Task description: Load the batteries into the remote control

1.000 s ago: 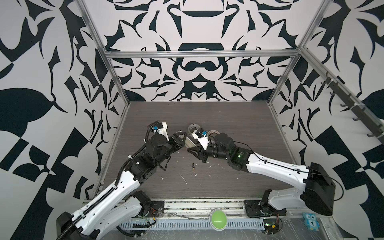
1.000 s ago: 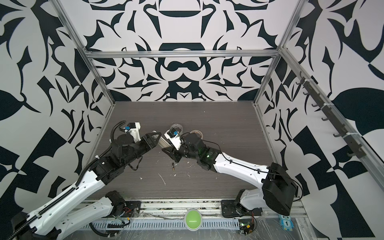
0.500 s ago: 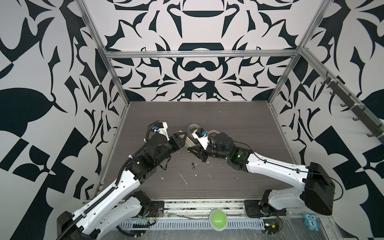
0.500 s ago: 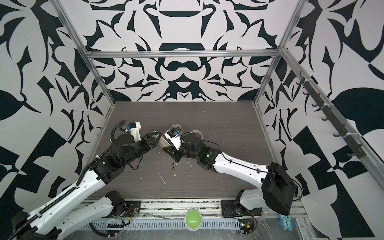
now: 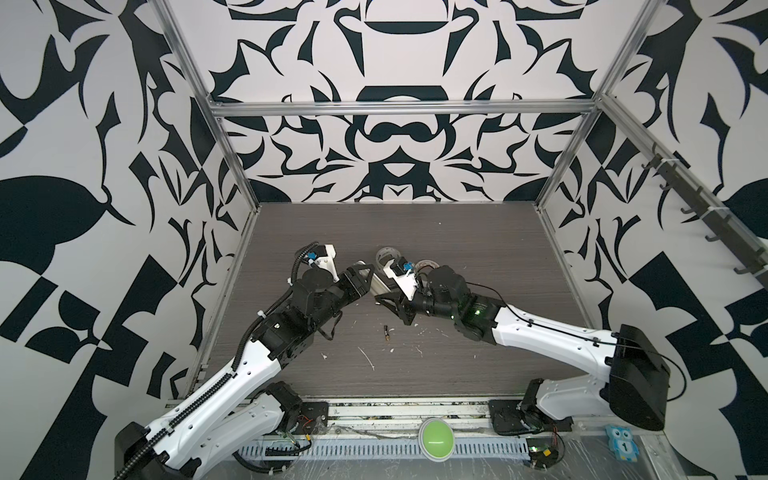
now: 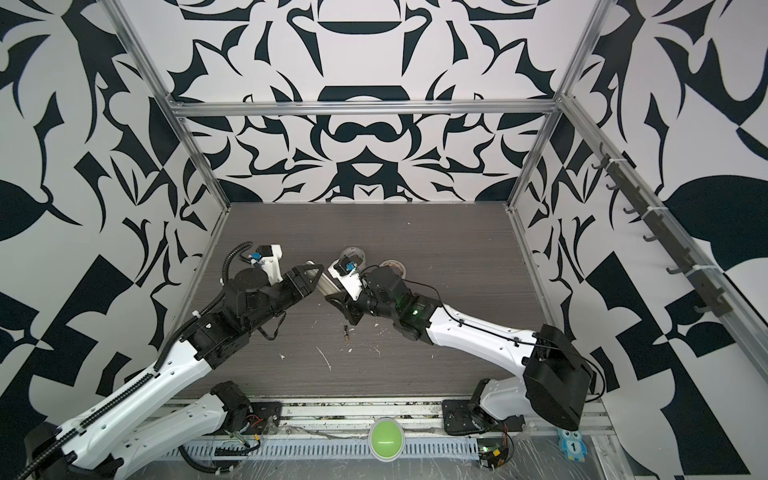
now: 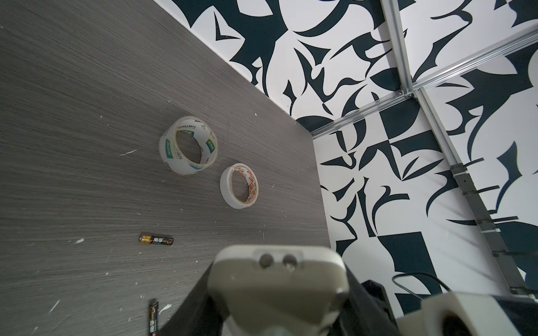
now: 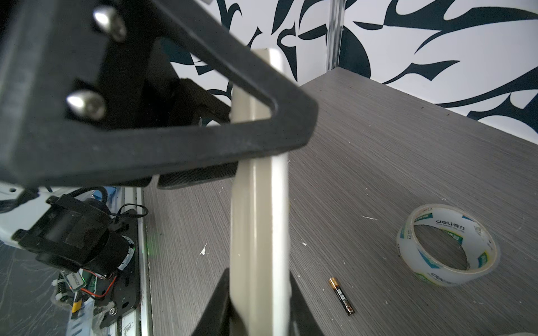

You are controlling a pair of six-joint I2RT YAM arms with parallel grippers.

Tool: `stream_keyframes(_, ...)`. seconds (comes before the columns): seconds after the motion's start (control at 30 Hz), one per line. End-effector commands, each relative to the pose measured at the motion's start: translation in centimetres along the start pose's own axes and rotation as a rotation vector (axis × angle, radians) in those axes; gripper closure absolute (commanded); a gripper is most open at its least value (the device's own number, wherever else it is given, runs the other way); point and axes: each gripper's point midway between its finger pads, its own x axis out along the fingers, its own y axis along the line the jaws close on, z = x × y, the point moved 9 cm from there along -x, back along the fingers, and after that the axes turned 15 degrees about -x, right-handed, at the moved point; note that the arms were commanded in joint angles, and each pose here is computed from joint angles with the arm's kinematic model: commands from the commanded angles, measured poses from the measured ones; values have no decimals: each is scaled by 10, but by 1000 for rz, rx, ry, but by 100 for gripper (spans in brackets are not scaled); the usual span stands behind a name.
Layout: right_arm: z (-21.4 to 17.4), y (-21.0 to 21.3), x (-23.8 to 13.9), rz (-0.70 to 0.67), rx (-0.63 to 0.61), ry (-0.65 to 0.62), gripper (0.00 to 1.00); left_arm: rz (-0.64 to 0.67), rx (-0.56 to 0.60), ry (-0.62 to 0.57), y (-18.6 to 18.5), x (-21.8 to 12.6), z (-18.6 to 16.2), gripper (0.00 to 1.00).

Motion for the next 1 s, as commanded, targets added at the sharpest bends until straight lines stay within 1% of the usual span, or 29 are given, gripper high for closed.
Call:
stream_keyframes(0.0,29,-1,-6,-13,-30,-83,100,-26,-9,-13,-2,0,1,93)
stream_keyframes(0.07,29,-1,-8,-15,-31,-82,100,-32,11,-13,-3,-1,2,75)
stream_keyframes(0.2,31,0,-16,-26,-31,-85,100,-32,39,-20,0,-1,3,55)
stream_keyframes(0.37,38,3,-29,-25,-36,-105,100,-44,68,-29,0,-4,4,25)
stream_keyframes(0.5,42,4,-36,-28,-39,-115,100,-64,87,-29,-3,-7,6,10)
stream_keyframes(0.63,40,4,-38,-32,-33,-110,100,-110,122,-5,-9,-9,5,1)
stream_keyframes(0.8,39,4,-41,-36,-21,-110,100,-171,177,21,-18,-13,3,1)
stream_keyframes(0.97,39,3,-49,-63,-10,-123,100,-265,234,53,-27,-16,1,1)
